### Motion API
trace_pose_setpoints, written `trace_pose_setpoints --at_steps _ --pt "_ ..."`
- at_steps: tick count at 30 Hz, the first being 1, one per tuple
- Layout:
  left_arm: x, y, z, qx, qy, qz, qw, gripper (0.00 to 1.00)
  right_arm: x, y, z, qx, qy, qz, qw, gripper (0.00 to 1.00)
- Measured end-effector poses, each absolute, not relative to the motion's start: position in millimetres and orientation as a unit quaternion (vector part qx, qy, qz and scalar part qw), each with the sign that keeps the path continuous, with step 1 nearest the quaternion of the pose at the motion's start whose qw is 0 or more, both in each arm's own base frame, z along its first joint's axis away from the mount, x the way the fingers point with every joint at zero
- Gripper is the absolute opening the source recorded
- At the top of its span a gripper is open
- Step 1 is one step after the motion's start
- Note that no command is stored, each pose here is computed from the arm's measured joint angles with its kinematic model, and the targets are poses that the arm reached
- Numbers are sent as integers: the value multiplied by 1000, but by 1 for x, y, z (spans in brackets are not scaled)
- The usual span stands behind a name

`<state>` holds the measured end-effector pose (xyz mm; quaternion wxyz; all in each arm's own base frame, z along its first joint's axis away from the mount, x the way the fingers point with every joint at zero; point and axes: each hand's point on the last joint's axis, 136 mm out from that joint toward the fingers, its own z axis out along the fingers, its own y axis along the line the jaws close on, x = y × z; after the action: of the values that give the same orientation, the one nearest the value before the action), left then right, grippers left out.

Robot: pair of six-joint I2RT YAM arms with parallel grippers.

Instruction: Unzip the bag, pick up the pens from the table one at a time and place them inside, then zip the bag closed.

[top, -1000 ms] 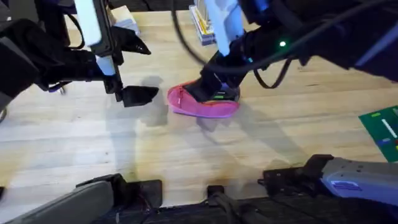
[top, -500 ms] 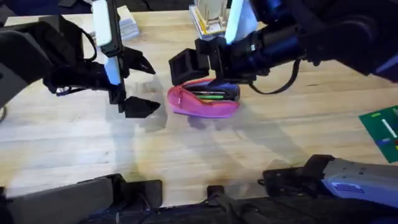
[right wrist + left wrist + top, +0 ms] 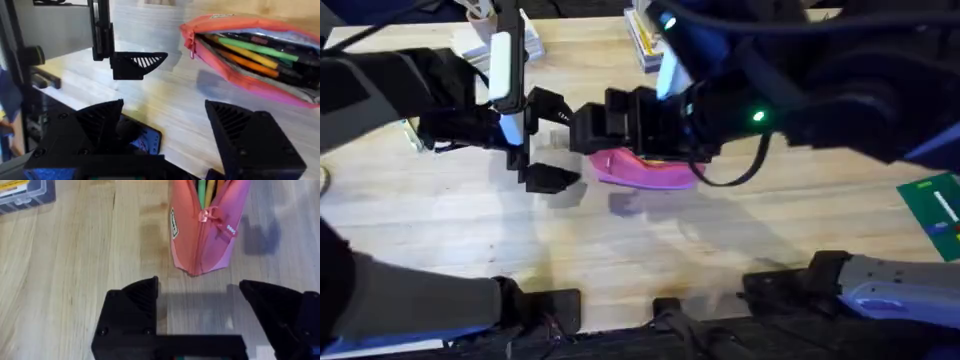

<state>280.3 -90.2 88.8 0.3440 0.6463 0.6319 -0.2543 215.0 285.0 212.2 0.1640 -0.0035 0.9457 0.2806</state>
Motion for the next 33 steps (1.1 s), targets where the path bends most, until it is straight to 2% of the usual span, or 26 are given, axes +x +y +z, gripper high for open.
trace_pose_setpoints --at_steps 14,27,30,33 --pt "287 -93 84 647 622 -259 358 994 229 300 179 31 955 228 186 996" --pt "287 -93 85 646 621 -260 360 993 250 316 138 40 962 191 192 916" --pt "287 -93 85 646 621 -260 360 993 253 319 131 40 962 188 192 862" --pt "287 -93 85 646 621 -260 360 993 257 321 124 43 963 181 195 681"
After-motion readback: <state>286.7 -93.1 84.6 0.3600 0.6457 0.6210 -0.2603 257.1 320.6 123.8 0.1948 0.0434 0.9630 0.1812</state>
